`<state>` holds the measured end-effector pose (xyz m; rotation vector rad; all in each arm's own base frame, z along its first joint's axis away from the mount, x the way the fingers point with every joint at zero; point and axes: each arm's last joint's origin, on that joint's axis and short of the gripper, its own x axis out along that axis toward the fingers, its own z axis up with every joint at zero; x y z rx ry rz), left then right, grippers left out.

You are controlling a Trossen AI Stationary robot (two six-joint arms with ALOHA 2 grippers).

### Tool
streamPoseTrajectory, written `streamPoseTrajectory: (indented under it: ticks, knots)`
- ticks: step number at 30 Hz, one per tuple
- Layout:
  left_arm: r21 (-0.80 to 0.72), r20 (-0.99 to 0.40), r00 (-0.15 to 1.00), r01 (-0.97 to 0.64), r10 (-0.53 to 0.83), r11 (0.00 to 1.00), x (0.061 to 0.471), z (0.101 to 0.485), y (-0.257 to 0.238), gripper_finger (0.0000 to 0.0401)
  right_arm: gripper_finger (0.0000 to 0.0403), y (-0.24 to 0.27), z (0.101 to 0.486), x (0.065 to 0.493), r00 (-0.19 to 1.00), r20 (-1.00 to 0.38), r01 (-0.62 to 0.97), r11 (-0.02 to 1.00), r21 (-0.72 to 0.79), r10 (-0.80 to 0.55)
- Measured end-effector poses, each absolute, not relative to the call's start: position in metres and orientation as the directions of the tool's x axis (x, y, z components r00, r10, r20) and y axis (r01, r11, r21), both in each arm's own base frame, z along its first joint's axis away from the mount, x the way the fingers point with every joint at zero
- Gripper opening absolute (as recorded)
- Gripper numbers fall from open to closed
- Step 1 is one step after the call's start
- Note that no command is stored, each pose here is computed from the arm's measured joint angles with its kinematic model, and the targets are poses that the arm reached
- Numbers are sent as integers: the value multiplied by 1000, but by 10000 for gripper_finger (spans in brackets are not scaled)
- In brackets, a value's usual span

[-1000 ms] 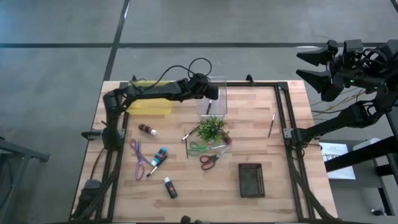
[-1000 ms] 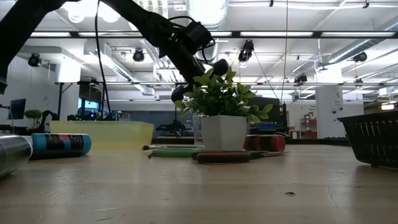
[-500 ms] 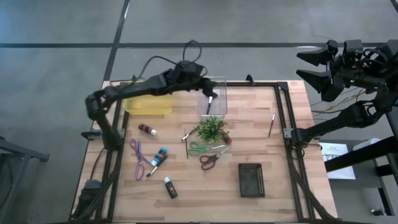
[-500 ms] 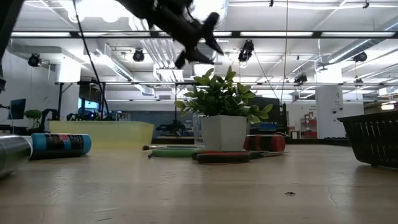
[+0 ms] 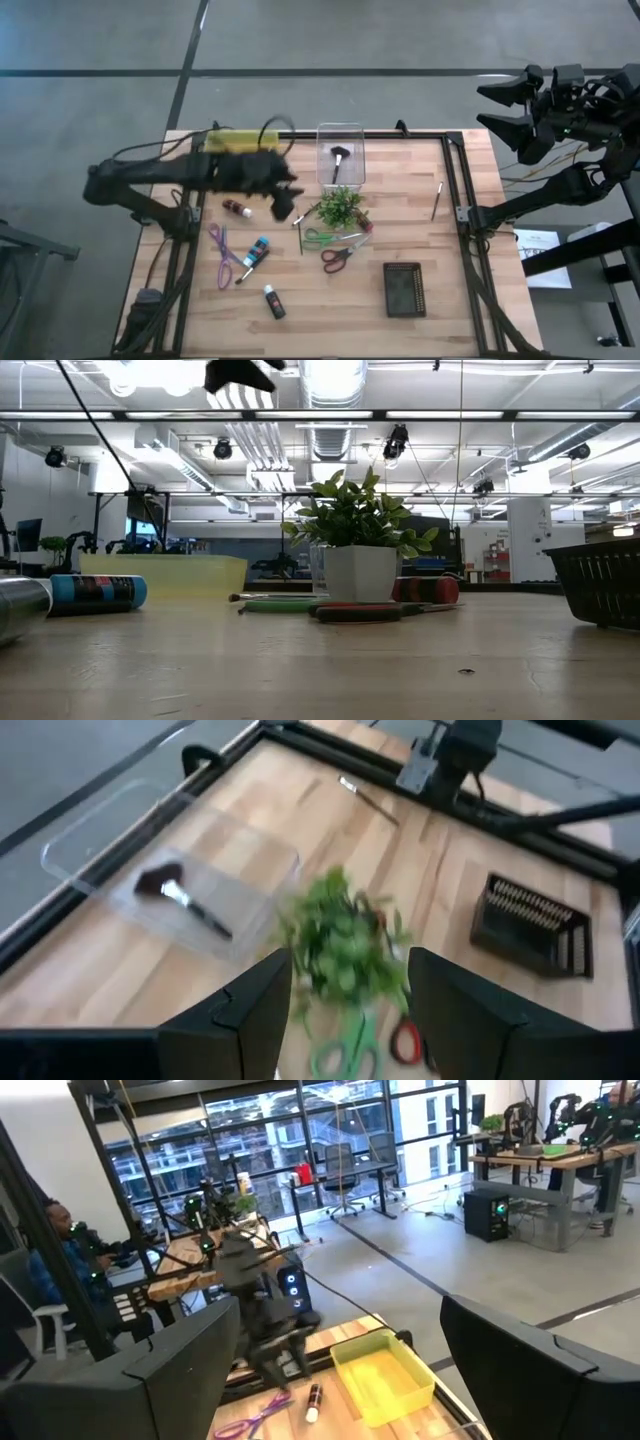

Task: Pick & Place Paint Supplies
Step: Put the left eyeshadow brush into the transparent bin

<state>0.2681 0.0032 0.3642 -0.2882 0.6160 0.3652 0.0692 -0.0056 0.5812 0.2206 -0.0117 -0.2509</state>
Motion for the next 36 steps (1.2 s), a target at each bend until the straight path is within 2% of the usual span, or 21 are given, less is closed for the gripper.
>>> streamPoseTrajectory:
  ticks: [4,8,15,19,23,29,36]
  knots:
    - [-105,-620,730,-441,288,892,253,337,-35,210,345,-6,581,69,969,-16,245,944,219,-248]
    - [-57,-630,700,-473,336,879,246,293,-60,210,345,-6,581,69,969,-15,244,944,222,-247]
    - [-122,-688,611,-630,393,767,229,218,-56,210,345,-6,581,69,969,-15,244,942,230,-247]
    - [-146,-678,633,-613,373,776,222,188,-54,210,345,-6,581,69,969,-16,244,942,230,-247]
    - [-122,-655,664,-565,362,816,216,169,-52,210,345,-6,581,70,969,-16,245,942,229,-248]
    - [-7,-667,648,-499,368,866,209,151,-49,210,345,-6,581,70,969,-17,244,942,229,-247]
    - [15,-655,662,-471,364,882,226,137,-48,210,345,-6,581,70,969,-17,245,942,229,-248]
